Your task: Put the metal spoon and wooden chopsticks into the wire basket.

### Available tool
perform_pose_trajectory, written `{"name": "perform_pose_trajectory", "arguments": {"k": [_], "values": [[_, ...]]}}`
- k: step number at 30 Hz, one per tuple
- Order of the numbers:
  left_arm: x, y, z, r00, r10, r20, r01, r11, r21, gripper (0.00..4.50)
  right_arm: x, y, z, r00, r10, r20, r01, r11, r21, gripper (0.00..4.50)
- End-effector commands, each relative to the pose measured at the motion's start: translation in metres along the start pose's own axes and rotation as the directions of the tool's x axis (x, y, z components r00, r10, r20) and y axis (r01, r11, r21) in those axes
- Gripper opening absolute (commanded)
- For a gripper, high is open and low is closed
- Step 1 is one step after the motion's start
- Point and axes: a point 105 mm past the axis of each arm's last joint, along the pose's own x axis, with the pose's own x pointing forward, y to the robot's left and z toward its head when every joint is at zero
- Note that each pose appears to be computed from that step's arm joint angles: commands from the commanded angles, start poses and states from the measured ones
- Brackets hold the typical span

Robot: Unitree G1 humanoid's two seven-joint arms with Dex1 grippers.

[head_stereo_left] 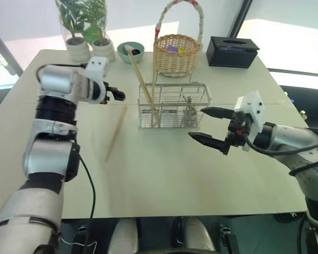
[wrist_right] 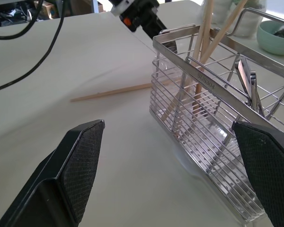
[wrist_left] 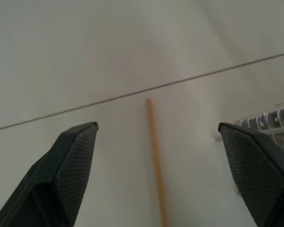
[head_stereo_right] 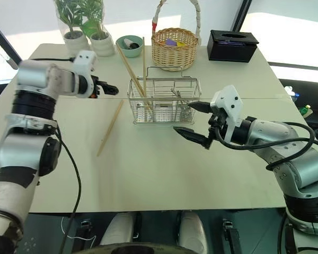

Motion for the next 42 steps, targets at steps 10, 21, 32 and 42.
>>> {"name": "perform_pose_trajectory", "arguments": {"k": [10,21,32,42], "values": [[0.029,-0.005,-0.039,0.986,-0.019,-0.166,0.014,0.999,-0.035,4.31,-0.009,0.016,0.006,0.999,0.036,0.008,-0.036,0.999,-0.032,4.5],[0.036,-0.003,-0.044,0.983,-0.008,-0.182,0.001,0.999,-0.042,2.06,-0.011,0.014,0.006,0.999,0.032,0.009,-0.031,0.999,-0.032,4.5],[0.024,0.021,-0.019,0.996,0.069,-0.053,-0.072,0.996,-0.061,0.04,-0.017,0.012,0.003,0.998,0.053,-0.023,-0.054,0.998,-0.041,4.5],[-0.101,0.056,0.125,0.625,0.14,0.768,-0.036,0.988,-0.15,0.04,-0.026,0.009,0.003,0.997,0.044,-0.056,-0.047,0.998,-0.051,4.5]]}}
